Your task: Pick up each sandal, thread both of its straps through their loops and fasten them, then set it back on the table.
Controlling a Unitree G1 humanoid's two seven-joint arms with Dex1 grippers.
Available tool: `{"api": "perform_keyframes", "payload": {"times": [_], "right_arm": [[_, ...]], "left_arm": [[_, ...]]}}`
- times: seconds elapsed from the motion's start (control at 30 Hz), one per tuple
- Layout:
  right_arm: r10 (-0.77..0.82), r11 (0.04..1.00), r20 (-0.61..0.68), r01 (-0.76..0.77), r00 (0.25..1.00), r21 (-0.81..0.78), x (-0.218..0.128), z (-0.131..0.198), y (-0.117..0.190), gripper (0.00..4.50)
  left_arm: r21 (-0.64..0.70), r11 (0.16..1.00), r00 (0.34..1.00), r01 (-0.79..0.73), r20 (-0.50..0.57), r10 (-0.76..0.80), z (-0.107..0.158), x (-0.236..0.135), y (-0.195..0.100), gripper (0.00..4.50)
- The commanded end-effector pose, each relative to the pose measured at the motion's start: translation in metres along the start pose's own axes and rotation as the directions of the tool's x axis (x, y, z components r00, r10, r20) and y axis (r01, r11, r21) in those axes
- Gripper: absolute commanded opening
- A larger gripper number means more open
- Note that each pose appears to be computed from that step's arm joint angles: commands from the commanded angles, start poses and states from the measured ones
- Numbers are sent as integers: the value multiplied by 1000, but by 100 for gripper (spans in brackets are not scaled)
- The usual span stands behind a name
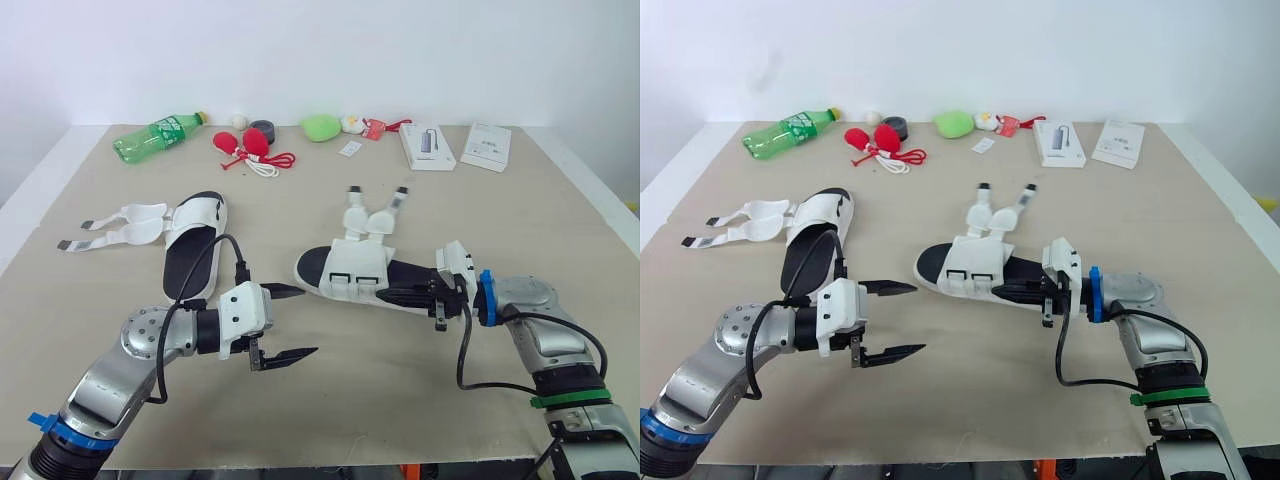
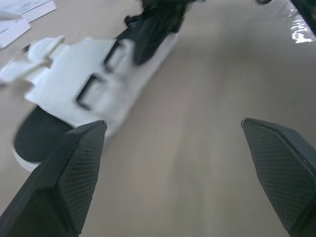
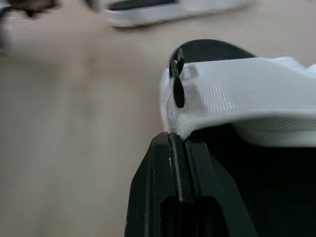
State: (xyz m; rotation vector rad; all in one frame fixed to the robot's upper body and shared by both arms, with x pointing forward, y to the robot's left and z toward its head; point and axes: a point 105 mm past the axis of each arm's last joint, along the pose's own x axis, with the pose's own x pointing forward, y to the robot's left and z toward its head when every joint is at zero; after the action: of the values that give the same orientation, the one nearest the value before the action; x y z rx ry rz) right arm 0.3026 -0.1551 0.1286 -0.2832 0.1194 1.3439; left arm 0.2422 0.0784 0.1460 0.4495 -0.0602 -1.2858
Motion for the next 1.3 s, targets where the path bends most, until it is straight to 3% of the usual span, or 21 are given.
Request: {"api": "perform_keyframes", "payload": {"times": [0.03,0.3,0.7,1.23,1.3], "right_arm": [[336,927,-72,-343,939,-152,7,11,46,7],[437,864,-181,-467,881,-187,14,-1,60,7],[357,892,-183,-392,916,-226,10,11,28,7],[359,919,-167,-379,918,-106,11,2,36,7],[360,922,-155,-376,920,-88,8,4,34,94]], "left_arm": [[28,1000,1000,0,14,-1,8,-7,7,450],[19,1000,1000,-18,-25,19,0,-19,10,450],[26,999,998,-37,-48,38,-9,-20,14,450],[28,999,998,-23,-52,25,-13,-11,14,450],[24,1000,998,-14,-53,16,-14,-10,12,450]]}}
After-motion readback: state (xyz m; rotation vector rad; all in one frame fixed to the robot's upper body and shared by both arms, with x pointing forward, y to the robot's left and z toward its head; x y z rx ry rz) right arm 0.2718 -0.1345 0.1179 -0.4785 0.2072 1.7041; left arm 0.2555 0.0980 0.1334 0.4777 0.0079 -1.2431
